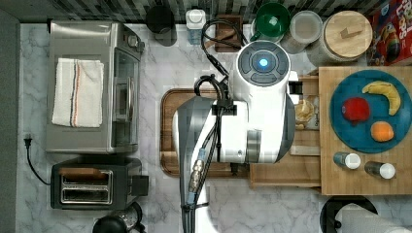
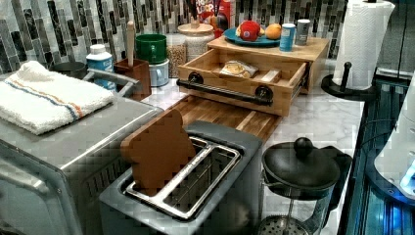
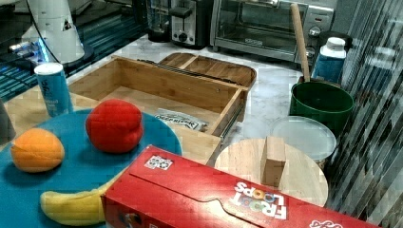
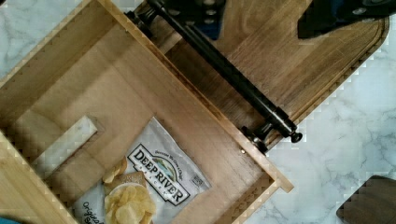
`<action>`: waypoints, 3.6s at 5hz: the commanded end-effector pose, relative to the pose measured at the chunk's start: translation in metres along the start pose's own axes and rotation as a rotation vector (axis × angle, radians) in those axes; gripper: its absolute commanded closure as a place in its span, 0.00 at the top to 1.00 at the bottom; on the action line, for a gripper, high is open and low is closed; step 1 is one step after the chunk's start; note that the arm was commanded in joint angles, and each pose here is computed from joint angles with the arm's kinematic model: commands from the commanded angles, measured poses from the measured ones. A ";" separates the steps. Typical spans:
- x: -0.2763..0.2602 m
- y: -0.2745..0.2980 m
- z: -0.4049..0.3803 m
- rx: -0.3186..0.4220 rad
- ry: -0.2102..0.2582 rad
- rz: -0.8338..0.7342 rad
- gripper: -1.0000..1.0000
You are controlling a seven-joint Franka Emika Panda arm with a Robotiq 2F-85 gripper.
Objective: Close the drawer.
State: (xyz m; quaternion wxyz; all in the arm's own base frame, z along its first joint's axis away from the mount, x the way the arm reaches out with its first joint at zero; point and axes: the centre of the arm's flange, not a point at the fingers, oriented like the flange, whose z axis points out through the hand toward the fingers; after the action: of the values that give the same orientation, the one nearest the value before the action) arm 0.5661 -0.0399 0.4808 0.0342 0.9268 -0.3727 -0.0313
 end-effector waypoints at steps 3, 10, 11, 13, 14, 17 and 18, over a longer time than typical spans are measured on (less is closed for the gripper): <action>-0.011 -0.004 0.007 0.055 -0.017 -0.092 1.00; -0.096 -0.058 0.129 0.129 -0.039 -0.529 0.00; -0.101 -0.061 0.152 0.108 -0.029 -0.565 0.00; -0.087 -0.043 0.194 0.049 -0.001 -0.678 0.00; -0.073 -0.027 0.208 0.035 0.021 -0.759 0.00; -0.006 0.036 0.193 0.019 0.043 -0.860 0.00; 0.026 0.057 0.182 0.018 0.067 -0.887 0.00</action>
State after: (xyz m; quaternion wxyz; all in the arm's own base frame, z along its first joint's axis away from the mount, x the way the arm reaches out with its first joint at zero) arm 0.5048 -0.0514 0.2513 0.0096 0.9959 0.0584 -0.0678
